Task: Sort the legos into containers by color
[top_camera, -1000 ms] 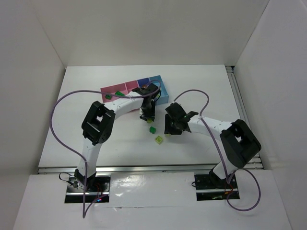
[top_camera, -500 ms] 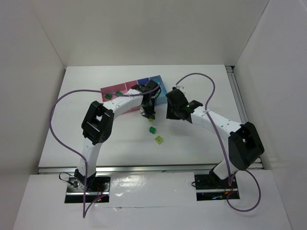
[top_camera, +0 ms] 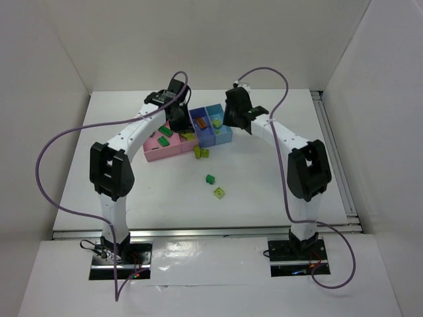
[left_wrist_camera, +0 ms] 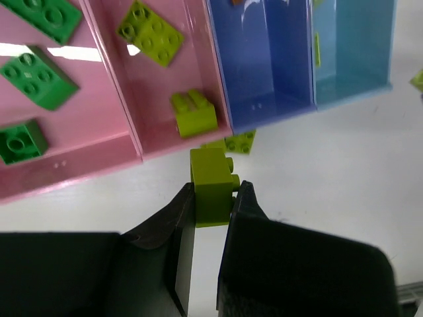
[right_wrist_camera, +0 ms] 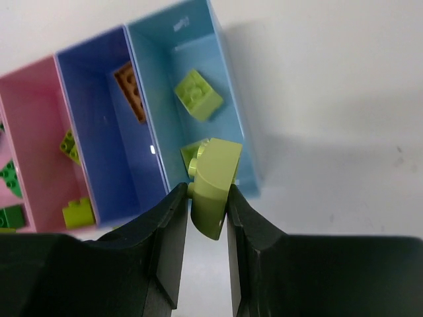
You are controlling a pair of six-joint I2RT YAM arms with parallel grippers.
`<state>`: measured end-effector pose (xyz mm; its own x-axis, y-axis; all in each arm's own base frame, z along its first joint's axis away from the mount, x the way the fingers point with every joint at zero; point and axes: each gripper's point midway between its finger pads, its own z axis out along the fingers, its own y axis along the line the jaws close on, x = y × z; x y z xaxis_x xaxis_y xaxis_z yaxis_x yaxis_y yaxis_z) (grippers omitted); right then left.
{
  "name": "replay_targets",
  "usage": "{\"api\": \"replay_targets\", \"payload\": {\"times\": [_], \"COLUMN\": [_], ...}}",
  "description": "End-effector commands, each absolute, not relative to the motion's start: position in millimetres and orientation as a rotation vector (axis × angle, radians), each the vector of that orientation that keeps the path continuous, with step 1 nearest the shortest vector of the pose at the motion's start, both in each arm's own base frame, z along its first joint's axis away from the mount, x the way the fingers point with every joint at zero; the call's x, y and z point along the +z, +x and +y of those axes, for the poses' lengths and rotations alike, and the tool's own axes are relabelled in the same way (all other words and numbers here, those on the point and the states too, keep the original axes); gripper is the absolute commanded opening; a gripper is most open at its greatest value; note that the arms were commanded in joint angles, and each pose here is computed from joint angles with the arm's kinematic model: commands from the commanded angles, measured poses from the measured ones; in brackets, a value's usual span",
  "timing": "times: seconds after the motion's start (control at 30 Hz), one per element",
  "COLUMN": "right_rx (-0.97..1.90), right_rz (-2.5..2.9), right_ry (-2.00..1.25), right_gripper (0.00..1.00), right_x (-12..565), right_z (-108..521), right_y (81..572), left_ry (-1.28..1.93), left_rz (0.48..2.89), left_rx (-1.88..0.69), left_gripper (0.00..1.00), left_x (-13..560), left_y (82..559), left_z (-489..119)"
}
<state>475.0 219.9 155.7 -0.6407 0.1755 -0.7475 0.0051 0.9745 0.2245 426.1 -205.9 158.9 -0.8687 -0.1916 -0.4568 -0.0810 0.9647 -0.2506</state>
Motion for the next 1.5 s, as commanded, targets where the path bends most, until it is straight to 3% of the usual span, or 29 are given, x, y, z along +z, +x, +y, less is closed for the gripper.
{"api": "replay_targets", "payload": {"times": [0.0,0.33,0.37,0.53,0.6,0.77,0.8,0.87,0.9,1.0,1.03,1.17,1.2,1.27,1.47], "right_rx": [0.301,0.341,0.345,0.352,0.348,0.305,0.285,0.318,0.303,0.377,0.379,0.427,0.468,0.494,0.555], "right_rz": [2.159,2.223,2.215,2.226,2.212,2.137,2.158,2.093,2.143,2.127,2.209,2.314,2.305,2.378,2.398], "right_ry": [0.106,0.08,0.081,0.075,0.08,0.116,0.11,0.118,0.107,0.07,0.021,-0.141,-0.176,-0.284,-0.431], "right_gripper": [0.3,0.35,0.37,0.72,0.75,0.75,0.75,0.75,0.75,0.75,0.75,0.82,0.83,0.87,0.92], "right_x": [179.4,138.1,141.9,137.5,144.7,188.4,179.2,213.6,192.5,210.7,178.4,141.3,145.8,114.9,99.8], "right_z": [232.8,259.4,260.2,263.0,261.4,247.9,245.8,237.3,230.1,224.1,222.8,228.2,231.2,235.3,251.9], "right_y": [516.6,547.6,549.1,550.7,551.0,539.1,526.4,510.0,492.5,451.0,424.4,343.2,325.3,283.1,237.0], "left_ry": [-0.22,-0.368,-0.364,-0.339,-0.313,-0.183,-0.179,-0.126,-0.111,-0.065,-0.063,-0.014,-0.004,0.018,-0.056], "left_rz": [2.611,2.635,2.63,2.653,2.637,2.57,2.569,2.567,2.576,2.647,2.613,2.701,2.719,2.782,2.902], "left_rx": [-0.311,-0.18,-0.2,-0.245,-0.283,-0.42,-0.432,-0.415,-0.393,-0.355,-0.38,-0.444,-0.466,-0.521,-0.586], "left_gripper": [0.0,0.01,0.07,0.5,0.59,0.6,0.6,0.6,0.6,0.6,0.6,0.74,0.82,0.85,0.86], "left_x": [155.7,122.3,123.3,114.9,123.8,160.8,164.5,169.6,171.4,152.1,163.9,143.8,138.6,127.1,93.7], "left_y": [450.2,484.8,486.5,488.8,488.2,478.3,474.4,463.4,447.5,407.0,398.7,349.5,342.6,319.6,297.3], "left_z": [-200.6,-173.0,-175.8,-177.9,-181.5,-197.4,-197.9,-199.2,-199.4,-202.2,-205.1,-217.2,-223.8,-240.4,-270.4]}}
